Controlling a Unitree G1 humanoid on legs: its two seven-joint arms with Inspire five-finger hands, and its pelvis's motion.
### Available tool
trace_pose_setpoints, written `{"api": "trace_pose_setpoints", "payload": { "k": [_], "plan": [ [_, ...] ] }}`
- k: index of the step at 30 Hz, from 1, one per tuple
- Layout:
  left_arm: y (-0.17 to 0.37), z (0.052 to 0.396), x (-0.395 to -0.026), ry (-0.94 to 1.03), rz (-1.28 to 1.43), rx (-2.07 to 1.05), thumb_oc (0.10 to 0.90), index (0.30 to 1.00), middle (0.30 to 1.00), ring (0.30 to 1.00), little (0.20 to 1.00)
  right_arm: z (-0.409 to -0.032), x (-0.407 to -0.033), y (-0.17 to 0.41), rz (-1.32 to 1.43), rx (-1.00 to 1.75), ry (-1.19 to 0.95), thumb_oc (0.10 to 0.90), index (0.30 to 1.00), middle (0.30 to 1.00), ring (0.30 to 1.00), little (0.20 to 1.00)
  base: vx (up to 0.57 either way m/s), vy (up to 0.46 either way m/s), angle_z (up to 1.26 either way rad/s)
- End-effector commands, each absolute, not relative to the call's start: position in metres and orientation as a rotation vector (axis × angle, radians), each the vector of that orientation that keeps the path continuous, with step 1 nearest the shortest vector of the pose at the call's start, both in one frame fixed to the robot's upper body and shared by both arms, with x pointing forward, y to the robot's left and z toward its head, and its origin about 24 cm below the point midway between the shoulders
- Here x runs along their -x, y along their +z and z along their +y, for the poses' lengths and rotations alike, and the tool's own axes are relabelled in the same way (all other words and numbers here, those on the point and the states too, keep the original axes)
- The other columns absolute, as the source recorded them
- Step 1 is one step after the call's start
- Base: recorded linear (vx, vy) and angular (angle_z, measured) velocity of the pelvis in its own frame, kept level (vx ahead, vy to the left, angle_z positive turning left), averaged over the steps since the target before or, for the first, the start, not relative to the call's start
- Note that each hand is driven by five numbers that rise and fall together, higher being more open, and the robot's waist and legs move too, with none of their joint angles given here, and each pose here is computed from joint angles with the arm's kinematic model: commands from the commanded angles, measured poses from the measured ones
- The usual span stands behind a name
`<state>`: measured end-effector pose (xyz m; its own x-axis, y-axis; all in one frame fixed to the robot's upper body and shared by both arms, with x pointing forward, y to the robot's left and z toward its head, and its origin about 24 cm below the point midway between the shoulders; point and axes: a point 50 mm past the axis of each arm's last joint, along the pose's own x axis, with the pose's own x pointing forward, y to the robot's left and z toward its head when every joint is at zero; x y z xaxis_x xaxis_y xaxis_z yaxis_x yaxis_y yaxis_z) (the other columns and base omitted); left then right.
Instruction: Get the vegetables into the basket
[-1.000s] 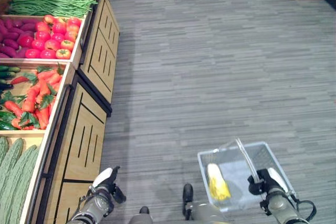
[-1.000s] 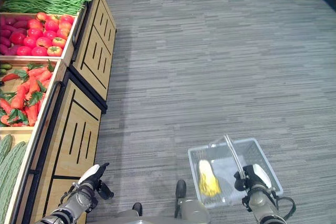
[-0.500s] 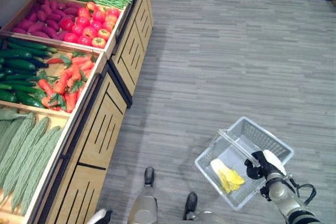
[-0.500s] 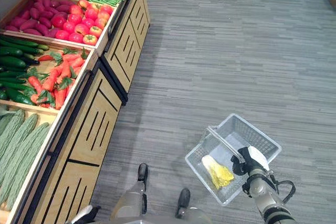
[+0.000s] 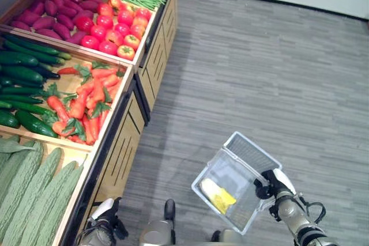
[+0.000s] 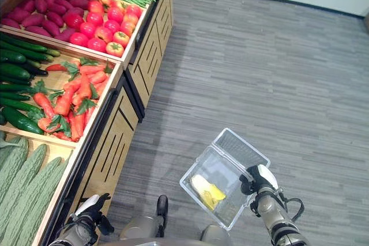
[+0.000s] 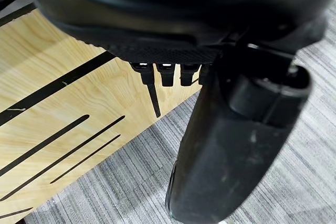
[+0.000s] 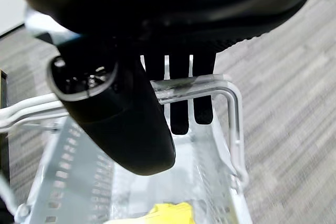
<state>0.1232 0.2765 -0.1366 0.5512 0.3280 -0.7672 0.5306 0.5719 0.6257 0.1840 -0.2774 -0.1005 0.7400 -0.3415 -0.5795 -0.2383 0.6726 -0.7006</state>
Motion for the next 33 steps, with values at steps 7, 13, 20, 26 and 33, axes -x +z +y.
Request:
{"api": "trace_pose_setpoints", "payload": {
  "k": [7, 13, 20, 26, 33],
  "plan": [
    [-0.114, 0.291, -0.162, -0.010, 0.894, -0.982, 0.900, 1.000, 1.000, 1.000, 1.000, -0.300, -0.174, -0.094, 0.765, 0.860, -0.157, 0.400, 0.300, 0.300, 0.300, 0.300, 0.32, -0.150, 0.54],
    [-0.111, 0.285, -0.171, 0.024, 0.845, -0.913, 0.900, 1.000, 1.000, 1.000, 1.000, -0.307, -0.150, -0.105, 0.864, 0.859, -0.143, 0.400, 0.300, 0.300, 0.300, 0.300, 0.30, -0.244, 0.51],
    [-0.111, 0.286, -0.169, 0.047, 0.852, -0.882, 0.900, 1.000, 1.000, 1.000, 1.000, -0.323, -0.157, -0.092, 0.828, 0.896, -0.175, 0.400, 0.300, 0.300, 0.300, 0.300, 0.17, -0.222, 0.11],
    [-0.118, 0.288, -0.157, 0.055, 0.919, -0.864, 0.900, 1.000, 1.000, 1.000, 1.000, -0.329, -0.177, -0.073, 0.727, 0.948, -0.170, 0.400, 0.300, 0.300, 0.300, 0.300, 0.09, -0.141, 0.44],
    [-0.126, 0.293, -0.139, 0.030, 1.018, -0.900, 0.900, 1.000, 1.000, 1.000, 1.000, -0.315, -0.204, -0.049, 0.544, 0.956, -0.161, 0.400, 0.300, 0.300, 0.300, 0.300, 0.13, -0.038, 0.95]
  ]
}}
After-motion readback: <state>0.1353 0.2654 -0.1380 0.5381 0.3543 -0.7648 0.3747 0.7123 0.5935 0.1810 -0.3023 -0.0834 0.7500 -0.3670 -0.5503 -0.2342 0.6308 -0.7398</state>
